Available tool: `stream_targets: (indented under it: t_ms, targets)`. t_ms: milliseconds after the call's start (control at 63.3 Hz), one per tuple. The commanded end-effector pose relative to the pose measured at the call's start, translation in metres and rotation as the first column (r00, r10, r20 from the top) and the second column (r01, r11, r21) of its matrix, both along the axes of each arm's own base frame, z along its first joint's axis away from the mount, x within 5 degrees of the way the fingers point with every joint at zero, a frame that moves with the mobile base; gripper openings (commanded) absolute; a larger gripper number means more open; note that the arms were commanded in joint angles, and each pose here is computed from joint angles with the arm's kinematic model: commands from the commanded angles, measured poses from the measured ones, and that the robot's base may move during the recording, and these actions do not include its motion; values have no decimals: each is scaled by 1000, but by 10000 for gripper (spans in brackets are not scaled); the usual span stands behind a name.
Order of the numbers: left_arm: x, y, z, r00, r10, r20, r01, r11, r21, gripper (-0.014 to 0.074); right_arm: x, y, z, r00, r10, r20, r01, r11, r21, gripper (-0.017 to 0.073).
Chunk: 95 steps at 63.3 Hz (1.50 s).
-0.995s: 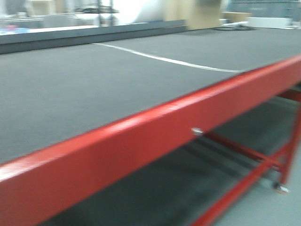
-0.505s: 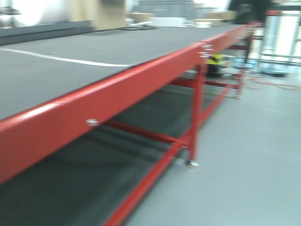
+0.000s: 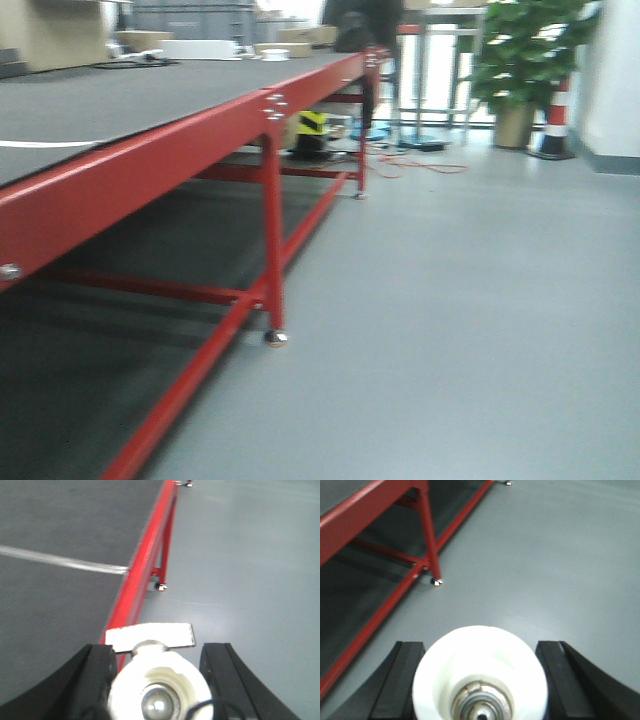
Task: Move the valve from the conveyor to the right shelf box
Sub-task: 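Drive away from the conveyor holding both valves in the grippers, then drive toward the steel shelf of blue boxes, valves still held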
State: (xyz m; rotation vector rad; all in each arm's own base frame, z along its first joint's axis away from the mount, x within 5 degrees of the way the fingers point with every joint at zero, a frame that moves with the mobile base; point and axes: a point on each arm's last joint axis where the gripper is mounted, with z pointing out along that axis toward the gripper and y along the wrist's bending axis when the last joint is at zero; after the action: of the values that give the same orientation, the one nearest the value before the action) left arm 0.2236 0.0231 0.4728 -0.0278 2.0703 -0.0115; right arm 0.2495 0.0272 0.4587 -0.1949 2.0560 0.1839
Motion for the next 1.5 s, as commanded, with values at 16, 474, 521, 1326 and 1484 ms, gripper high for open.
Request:
stream_targets:
  t_ms: [16,474,521,1326,1484]
  targets:
    - [-2,-1,8,998,5,63,-5,1000,-13,-111,-3,-2,14,996,-14,94,13,1000,7,-154]
    - [-2,-1,8,998,5,63,-5,1000,-13,-111,-3,-2,14,996,-14,94,13,1000,7,-154]
    - [-2,-1,8,998,5,63,-5,1000,-13,-111,-3,-2,14,996,-14,94,13,1000,7,-154]
    - [-2,-1,8,998,5,63,-5,1000,-13,-111,-3,-2,14,996,-14,94,13,1000,7,-154]
    - [-2,-1,8,998,5,63,-5,1000,-13,-111,-3,-2,14,996,-14,94,13,1000,7,-154]
